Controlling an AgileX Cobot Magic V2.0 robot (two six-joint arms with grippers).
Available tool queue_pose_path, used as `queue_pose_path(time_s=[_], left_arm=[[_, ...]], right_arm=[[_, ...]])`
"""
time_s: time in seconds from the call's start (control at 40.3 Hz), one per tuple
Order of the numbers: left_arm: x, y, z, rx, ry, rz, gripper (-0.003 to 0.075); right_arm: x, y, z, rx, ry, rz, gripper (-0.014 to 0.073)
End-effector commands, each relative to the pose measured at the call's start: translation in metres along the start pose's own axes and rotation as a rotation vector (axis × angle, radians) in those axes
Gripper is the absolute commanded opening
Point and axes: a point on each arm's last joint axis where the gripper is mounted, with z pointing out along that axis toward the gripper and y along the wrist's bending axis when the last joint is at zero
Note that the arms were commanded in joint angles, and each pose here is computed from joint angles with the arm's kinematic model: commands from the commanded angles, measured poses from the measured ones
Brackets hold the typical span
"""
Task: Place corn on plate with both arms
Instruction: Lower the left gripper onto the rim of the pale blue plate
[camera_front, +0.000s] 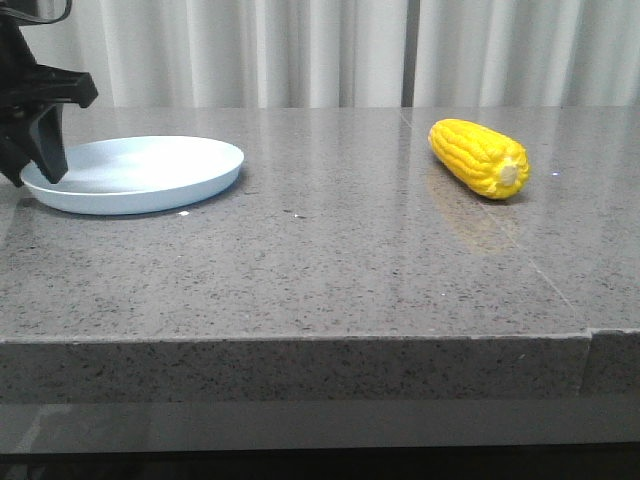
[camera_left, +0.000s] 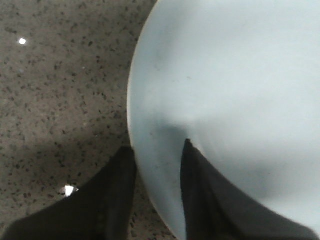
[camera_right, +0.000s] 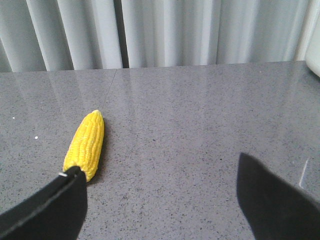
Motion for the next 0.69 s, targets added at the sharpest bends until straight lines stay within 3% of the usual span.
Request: queue_pose_path(time_s=[0.0, 0.124, 0.397, 0.669], left_arm=[[-0.011, -0.005, -0.024, 0.015, -0.106, -0.007, 0.0088], [-0.011, -0.005, -0.024, 0.015, -0.108, -0.007, -0.002], [-0.012, -0.006, -0.025, 0.03, -0.12, -0.019, -0.002], [-0.031, -0.019, -0.055, 0.157, -0.192, -0.094, -0.002]], right_arm=[[-0.018, 0.001, -0.001, 0.001, -0.099, -0.007, 0.0633], [-0.018, 0.001, -0.001, 0.001, -0.099, -0.007, 0.0633], [-0.018, 0.001, -0.001, 0.001, -0.099, -0.007, 0.0633], [-0.018, 0.001, -0.001, 0.001, -0.099, -0.007, 0.0633]])
